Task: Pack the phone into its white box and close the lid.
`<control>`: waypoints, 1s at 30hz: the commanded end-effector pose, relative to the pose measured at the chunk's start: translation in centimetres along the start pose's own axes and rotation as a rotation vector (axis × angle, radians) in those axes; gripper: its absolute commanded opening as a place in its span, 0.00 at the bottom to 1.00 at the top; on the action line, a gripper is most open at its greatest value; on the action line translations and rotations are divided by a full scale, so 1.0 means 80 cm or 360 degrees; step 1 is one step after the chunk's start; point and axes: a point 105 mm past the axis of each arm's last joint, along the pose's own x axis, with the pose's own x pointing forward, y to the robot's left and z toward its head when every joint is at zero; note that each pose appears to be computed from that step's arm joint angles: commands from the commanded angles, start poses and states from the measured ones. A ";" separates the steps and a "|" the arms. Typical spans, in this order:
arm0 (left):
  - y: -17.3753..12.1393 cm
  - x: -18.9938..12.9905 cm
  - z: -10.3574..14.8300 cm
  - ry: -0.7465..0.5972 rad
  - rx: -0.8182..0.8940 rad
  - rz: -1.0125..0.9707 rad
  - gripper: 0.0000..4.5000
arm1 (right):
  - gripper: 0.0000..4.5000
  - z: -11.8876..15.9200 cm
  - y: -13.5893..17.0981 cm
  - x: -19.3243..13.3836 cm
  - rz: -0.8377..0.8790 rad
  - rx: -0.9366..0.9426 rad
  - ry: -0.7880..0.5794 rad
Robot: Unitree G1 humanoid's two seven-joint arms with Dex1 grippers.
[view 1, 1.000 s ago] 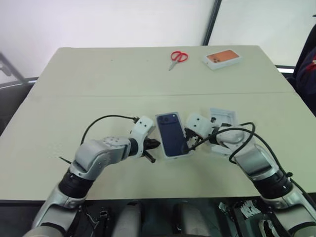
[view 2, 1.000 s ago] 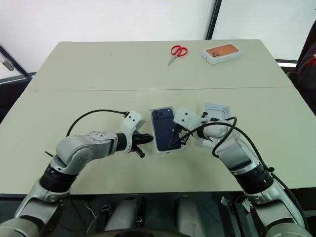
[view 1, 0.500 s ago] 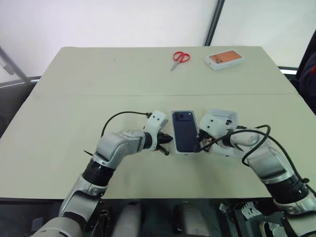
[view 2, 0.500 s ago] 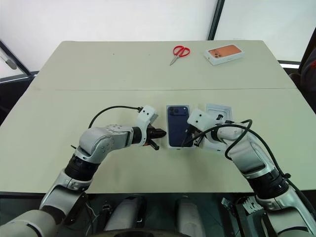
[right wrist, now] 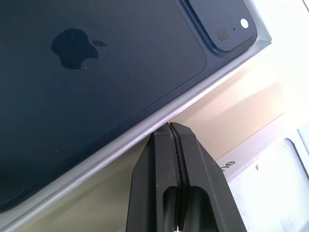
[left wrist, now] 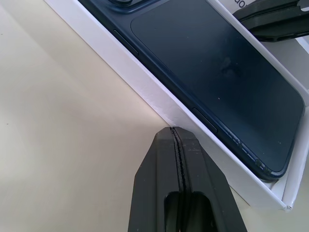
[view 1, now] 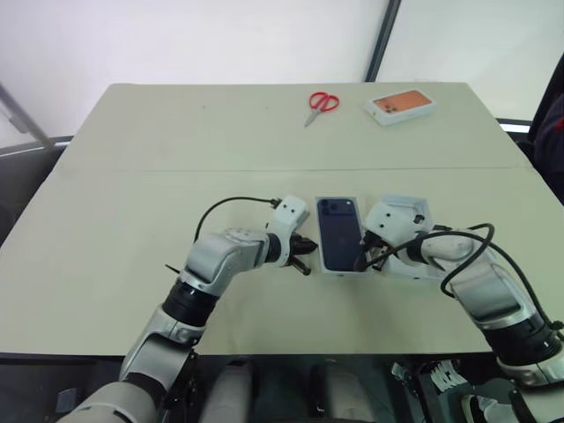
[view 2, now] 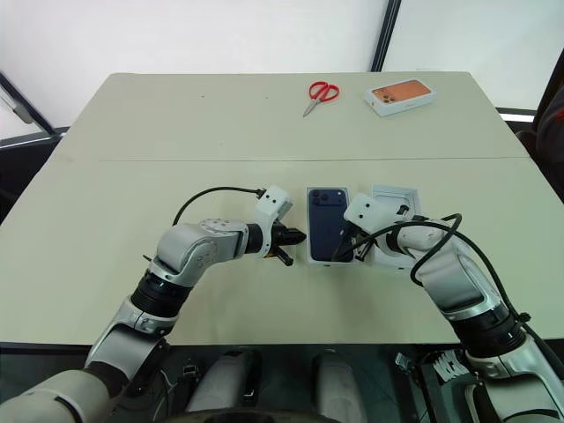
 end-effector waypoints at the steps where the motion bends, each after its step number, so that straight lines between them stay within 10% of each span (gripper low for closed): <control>1: -0.014 0.000 0.009 -0.0048 0.0021 -0.0072 0.01 | 0.00 0.021 -0.006 -0.013 -0.0020 -0.0071 -0.0098; 7: 0.009 -0.034 0.018 -0.0170 -0.0015 0.0009 0.01 | 0.00 0.035 -0.021 -0.041 0.0020 -0.0066 -0.0128; 16: 0.047 -0.101 0.016 -0.0313 0.0119 0.0126 0.00 | 0.99 0.037 -0.044 -0.061 0.0001 0.0441 -0.0108; 30: 0.016 -0.139 -0.018 -0.0447 0.0764 -0.0211 0.00 | 0.99 -0.001 -0.052 -0.022 -0.0058 0.1252 0.0341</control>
